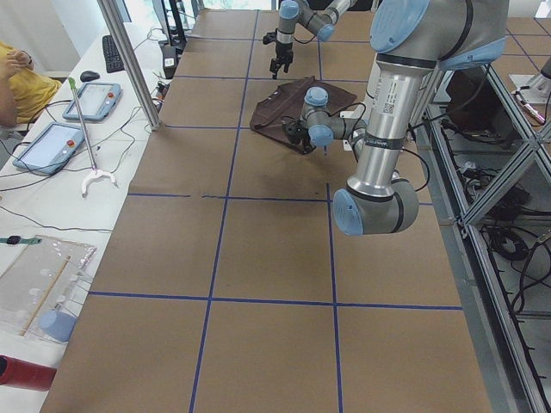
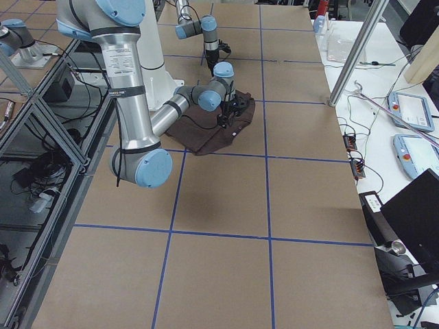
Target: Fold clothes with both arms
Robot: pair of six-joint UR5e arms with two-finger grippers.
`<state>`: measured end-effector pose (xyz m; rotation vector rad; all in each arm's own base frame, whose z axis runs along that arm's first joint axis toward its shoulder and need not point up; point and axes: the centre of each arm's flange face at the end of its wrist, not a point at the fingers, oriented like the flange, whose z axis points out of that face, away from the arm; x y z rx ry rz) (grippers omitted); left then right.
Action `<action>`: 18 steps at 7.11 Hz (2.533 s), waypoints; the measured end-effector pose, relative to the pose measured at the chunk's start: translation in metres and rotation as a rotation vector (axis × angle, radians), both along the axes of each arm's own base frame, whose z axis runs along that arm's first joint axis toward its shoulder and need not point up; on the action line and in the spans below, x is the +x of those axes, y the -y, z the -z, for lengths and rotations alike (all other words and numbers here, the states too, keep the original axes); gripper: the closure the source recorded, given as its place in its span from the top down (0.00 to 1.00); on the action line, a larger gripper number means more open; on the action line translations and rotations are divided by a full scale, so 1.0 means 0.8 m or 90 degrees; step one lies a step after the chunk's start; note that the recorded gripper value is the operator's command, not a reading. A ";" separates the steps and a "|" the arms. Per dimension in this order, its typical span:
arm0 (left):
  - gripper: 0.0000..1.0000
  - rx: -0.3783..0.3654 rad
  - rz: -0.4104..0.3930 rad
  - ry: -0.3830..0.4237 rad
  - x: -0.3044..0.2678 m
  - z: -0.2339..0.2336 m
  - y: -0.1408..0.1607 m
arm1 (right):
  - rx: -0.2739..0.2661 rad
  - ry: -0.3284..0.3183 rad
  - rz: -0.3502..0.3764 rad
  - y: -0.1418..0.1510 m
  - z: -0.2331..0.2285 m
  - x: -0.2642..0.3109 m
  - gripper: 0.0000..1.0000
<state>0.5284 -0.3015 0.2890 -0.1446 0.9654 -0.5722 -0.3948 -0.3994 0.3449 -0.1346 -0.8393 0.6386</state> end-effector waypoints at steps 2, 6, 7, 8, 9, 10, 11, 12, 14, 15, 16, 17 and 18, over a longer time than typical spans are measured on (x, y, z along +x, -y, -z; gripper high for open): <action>0.60 -0.001 -0.010 0.007 0.008 0.004 -0.011 | 0.003 -0.009 -0.002 -0.001 -0.006 -0.006 1.00; 0.57 0.005 -0.022 0.012 0.020 0.003 -0.021 | 0.012 -0.018 -0.004 -0.004 -0.009 -0.013 1.00; 0.56 0.007 -0.020 0.013 0.021 0.003 -0.021 | 0.013 -0.018 -0.003 -0.005 -0.009 -0.014 1.00; 0.49 0.010 -0.017 0.015 0.022 0.002 -0.020 | 0.015 -0.020 -0.004 -0.005 -0.009 -0.014 1.00; 0.41 0.011 -0.016 0.016 0.022 0.001 -0.019 | 0.017 -0.021 -0.006 -0.005 -0.009 -0.014 1.00; 0.37 0.012 -0.014 0.017 0.023 0.001 -0.019 | 0.018 -0.021 -0.007 -0.005 -0.009 -0.014 1.00; 0.28 0.013 -0.011 0.019 0.023 0.000 -0.017 | 0.019 -0.020 -0.007 -0.005 -0.007 -0.013 1.00; 0.14 0.014 -0.008 0.020 0.022 -0.001 -0.016 | 0.019 -0.019 -0.008 -0.005 -0.006 -0.013 1.00; 0.00 0.015 -0.001 0.023 0.019 -0.002 -0.009 | 0.018 -0.017 -0.010 -0.006 -0.004 -0.012 1.00; 0.00 0.015 0.004 0.023 0.016 -0.002 -0.003 | 0.018 -0.017 -0.010 -0.006 -0.005 -0.012 1.00; 0.00 0.019 0.006 0.024 0.011 -0.002 0.003 | 0.017 -0.018 -0.010 -0.005 -0.006 -0.013 1.00; 0.00 0.030 0.003 0.029 0.007 -0.001 0.009 | 0.017 -0.019 -0.010 -0.005 -0.006 -0.013 1.00; 0.00 0.044 -0.002 0.036 0.003 -0.002 0.016 | 0.016 -0.019 -0.010 -0.005 -0.007 -0.013 1.00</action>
